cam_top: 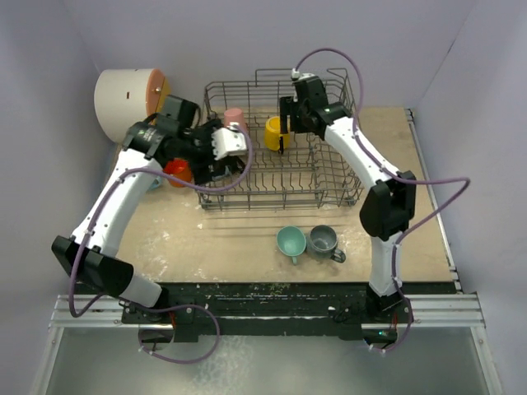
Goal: Unload the cups from the dish rack
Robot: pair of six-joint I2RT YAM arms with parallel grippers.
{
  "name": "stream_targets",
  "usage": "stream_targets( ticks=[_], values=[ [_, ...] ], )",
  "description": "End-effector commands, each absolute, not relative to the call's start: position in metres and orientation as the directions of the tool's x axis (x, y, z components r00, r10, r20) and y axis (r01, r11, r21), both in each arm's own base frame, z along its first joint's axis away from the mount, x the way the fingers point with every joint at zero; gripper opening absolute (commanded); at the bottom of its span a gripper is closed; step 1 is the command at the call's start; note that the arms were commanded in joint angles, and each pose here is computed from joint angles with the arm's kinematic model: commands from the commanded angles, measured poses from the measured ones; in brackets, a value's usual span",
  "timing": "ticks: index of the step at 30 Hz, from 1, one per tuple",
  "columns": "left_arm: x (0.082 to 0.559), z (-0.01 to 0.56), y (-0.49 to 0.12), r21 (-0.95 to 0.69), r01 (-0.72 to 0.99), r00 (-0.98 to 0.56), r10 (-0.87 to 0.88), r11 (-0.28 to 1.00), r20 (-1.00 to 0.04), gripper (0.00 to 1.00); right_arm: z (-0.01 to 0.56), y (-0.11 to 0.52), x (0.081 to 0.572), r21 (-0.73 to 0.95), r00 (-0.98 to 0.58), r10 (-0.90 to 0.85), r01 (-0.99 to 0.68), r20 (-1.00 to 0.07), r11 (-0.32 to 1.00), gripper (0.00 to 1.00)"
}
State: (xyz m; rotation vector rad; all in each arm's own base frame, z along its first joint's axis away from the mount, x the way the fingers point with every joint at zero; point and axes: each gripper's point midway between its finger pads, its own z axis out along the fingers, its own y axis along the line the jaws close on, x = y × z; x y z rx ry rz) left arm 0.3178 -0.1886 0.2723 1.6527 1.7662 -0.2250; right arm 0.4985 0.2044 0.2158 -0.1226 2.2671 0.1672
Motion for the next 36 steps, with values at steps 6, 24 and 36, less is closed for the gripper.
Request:
stream_targets(
  ticks=[6,24,36],
  values=[
    [0.340,0.262,-0.119,0.245,0.868,-0.139,0.685,0.432,-0.715,0.95,0.197,0.233,0.525,-0.042,-0.626,-0.168,-0.210,-0.762,0.977,0.66],
    [0.331,0.284,-0.124,0.298,0.847,-0.062,0.639,0.440,-0.767,0.94,0.133,0.246,0.534,-0.075,-0.691,-0.235,-0.254,-0.684,0.964,0.44],
    [0.333,0.287,-0.126,0.343,0.836,-0.008,0.634,0.428,-0.773,0.93,0.184,0.252,0.541,-0.080,-0.600,-0.210,-0.236,-0.772,0.968,0.00]
  ],
)
